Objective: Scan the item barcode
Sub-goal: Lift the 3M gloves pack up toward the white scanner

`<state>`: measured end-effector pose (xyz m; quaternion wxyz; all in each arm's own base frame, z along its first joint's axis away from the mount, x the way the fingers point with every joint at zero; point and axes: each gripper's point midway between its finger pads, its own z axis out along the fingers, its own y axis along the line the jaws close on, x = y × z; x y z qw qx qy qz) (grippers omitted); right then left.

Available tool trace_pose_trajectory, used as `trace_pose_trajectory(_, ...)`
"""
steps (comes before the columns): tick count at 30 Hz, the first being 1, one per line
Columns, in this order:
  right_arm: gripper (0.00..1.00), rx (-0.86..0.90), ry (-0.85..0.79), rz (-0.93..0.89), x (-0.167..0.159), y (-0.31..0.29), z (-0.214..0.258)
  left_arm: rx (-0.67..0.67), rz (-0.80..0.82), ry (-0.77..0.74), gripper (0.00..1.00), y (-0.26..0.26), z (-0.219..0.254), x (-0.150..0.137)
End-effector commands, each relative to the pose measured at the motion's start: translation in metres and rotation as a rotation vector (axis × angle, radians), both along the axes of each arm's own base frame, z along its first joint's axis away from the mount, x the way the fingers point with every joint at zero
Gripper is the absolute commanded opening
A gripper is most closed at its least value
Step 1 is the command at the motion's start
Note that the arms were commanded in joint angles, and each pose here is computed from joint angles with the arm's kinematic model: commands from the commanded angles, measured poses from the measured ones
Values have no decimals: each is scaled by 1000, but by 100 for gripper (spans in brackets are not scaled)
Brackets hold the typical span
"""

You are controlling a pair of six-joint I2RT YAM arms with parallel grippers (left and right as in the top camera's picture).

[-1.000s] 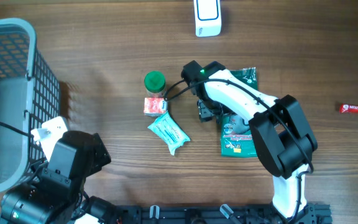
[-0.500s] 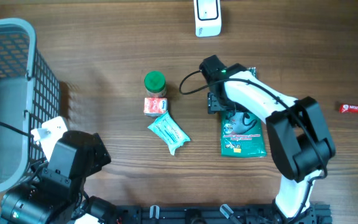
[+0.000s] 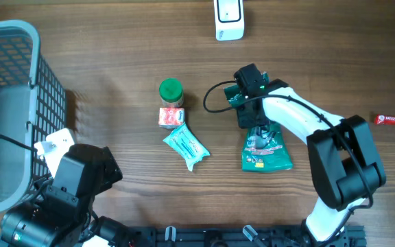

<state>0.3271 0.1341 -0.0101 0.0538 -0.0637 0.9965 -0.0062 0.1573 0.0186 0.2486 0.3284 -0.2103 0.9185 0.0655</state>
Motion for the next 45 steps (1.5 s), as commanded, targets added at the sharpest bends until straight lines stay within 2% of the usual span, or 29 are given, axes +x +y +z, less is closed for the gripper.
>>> trace_pose_trajectory(1, 5, 414, 418, 111, -82, 71, -28, -7, 18, -7, 100, 2, 0, -1)
trace_pose_trajectory(6, 5, 711, 370, 312, -68, 118, 65, -7, 18, -7, 100, 2, 0, -1)
trace_pose_trajectory(11, 5, 990, 256, 527, -82, 136, 152, -7, 18, -7, 100, 2, 0, -1)
trace_pose_trajectory(16, 5, 1194, 189, 612, -97, 136, 208, -7, 18, -7, 100, 2, 0, -1)
trace_pose_trajectory(23, 5, 1575, 206, 582, -103, 145, 272, -7, 18, -7, 100, 2, 0, -1)
trace_pose_trajectory(25, 5, 1568, 191, 598, -102, 146, 270, -7, 18, -7, 100, 2, 0, -1)
trace_pose_trajectory(28, 4, 1385, 172, 623, -99, 144, 239, -7, 18, -7, 100, 2, 0, -1)
trace_pose_trajectory(29, 5, 1380, 175, 621, -100, 143, 237, -7, 18, -7, 100, 2, 0, -1)
trace_pose_trajectory(35, 5, 1505, 159, 653, -103, 150, 256, -7, 18, -7, 100, 2, 0, -1)
trace_pose_trajectory(38, 4, 1506, 167, 678, -107, 156, 256, -7, 18, -7, 100, 2, 0, -1)
trace_pose_trajectory(45, 5, 1497, 246, 600, -108, 157, 256, -7, 18, -7, 100, 2, 0, -1)
